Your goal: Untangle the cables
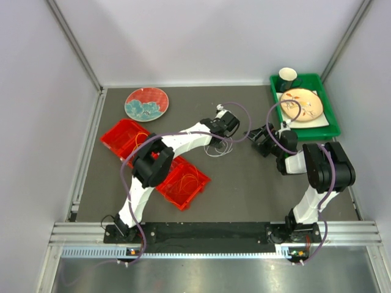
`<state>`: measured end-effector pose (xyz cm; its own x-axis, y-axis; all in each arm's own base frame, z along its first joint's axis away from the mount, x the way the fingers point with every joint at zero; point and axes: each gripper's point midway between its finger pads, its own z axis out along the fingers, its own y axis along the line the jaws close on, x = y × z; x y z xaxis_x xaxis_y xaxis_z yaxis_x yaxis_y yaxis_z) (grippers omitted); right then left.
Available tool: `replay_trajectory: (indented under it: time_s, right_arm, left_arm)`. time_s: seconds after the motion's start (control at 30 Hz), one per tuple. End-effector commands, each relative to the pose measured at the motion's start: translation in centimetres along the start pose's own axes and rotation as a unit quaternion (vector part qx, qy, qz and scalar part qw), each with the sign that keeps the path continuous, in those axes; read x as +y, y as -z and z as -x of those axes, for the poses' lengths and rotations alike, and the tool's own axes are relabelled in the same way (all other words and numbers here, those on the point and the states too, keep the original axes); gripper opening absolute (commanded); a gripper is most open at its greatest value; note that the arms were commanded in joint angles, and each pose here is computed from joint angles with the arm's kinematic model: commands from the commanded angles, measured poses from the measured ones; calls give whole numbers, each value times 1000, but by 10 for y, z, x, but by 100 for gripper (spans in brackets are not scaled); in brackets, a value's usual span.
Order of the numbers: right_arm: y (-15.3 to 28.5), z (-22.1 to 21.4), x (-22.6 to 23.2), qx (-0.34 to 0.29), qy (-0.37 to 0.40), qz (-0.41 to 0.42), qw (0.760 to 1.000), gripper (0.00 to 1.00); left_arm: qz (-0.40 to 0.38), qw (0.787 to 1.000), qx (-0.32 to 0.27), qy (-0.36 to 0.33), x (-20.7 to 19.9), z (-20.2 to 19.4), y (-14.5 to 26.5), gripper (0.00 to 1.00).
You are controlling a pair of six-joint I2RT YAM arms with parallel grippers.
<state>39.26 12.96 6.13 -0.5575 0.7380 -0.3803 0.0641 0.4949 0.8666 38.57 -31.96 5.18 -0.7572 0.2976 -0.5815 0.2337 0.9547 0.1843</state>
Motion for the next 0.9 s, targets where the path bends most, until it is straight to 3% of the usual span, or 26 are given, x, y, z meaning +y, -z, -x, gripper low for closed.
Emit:
replay_trajectory:
  time_s: [0.0, 0.57, 0.73, 0.87]
  right_arm:
    - [0, 3, 0, -7, 4, 9, 1000, 99]
    - [0, 2, 0, -5, 3, 9, 1000, 99]
    - [0, 3, 0, -5, 2, 9, 1000, 99]
    - [0, 2, -1, -5, 2, 9, 1000, 99]
  left_arm:
    - [13, 1000, 2, -9, 9, -2, -9, 36]
    - [-9, 1000, 22, -4, 1, -23, -17, 27]
    - [-20, 1000, 21, -9, -3, -18, -20, 0]
    - [-35, 999, 11, 5, -7, 1, -8, 0]
